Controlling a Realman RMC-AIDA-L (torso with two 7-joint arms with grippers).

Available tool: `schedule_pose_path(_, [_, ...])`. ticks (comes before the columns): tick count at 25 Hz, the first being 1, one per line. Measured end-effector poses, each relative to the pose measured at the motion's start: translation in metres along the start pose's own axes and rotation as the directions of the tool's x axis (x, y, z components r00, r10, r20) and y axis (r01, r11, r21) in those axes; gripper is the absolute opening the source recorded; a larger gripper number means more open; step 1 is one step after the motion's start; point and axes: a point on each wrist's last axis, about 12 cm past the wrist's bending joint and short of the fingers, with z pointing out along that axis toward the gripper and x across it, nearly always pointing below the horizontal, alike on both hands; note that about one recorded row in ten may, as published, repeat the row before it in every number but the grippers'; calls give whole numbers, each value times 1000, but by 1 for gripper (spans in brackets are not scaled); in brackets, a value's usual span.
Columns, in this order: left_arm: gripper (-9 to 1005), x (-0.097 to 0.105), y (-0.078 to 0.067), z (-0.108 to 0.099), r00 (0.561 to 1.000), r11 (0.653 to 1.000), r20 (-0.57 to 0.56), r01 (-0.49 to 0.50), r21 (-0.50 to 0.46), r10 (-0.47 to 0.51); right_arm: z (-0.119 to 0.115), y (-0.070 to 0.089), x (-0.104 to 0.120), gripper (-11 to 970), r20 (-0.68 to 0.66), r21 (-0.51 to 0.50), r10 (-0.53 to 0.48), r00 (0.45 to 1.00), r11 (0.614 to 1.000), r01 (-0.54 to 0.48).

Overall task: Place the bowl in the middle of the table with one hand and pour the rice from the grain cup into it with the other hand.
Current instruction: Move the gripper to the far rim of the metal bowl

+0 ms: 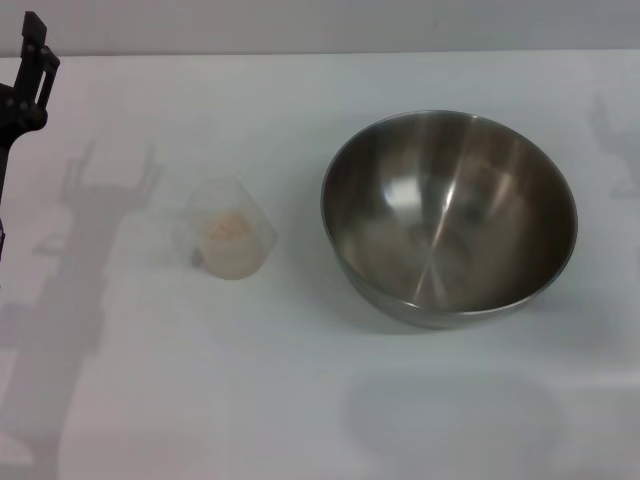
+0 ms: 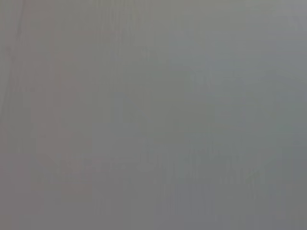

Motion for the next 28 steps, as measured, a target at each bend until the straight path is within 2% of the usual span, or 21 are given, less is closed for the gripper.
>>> schedule_pose_path(8, [785, 0, 1, -4, 1000, 1000, -5, 4, -14, -4, 2, 1, -1, 701, 10, -2, 0, 1000, 1000, 0])
schedule_pose_path(18, [785, 1, 1, -6, 1000, 1000, -12, 6, -20, -7, 22, 4, -5, 700, 15, -4, -57, 998, 998, 57])
schedule_pose_path(21, [785, 1, 1, -5, 1000, 1000, -15, 8, -18, -8, 42, 12, -6, 701, -50, -13, -22, 999, 1000, 21])
schedule_pose_path(24, [785, 1, -1, -4, 1000, 1000, -9, 12, -14, -12, 51, 17, -8, 701, -93, -25, 2, 996, 1000, -4])
schedule_pose_path(26, [785, 0, -1, -4, 1000, 1000, -6, 14, -12, -14, 65, 31, -15, 701, -191, -67, 17, 981, 997, -30])
schedule_pose_path(28, [785, 0, -1, -4, 1000, 1000, -7, 14, -14, -14, 68, 35, -18, 701, -227, -78, 20, 974, 996, -39])
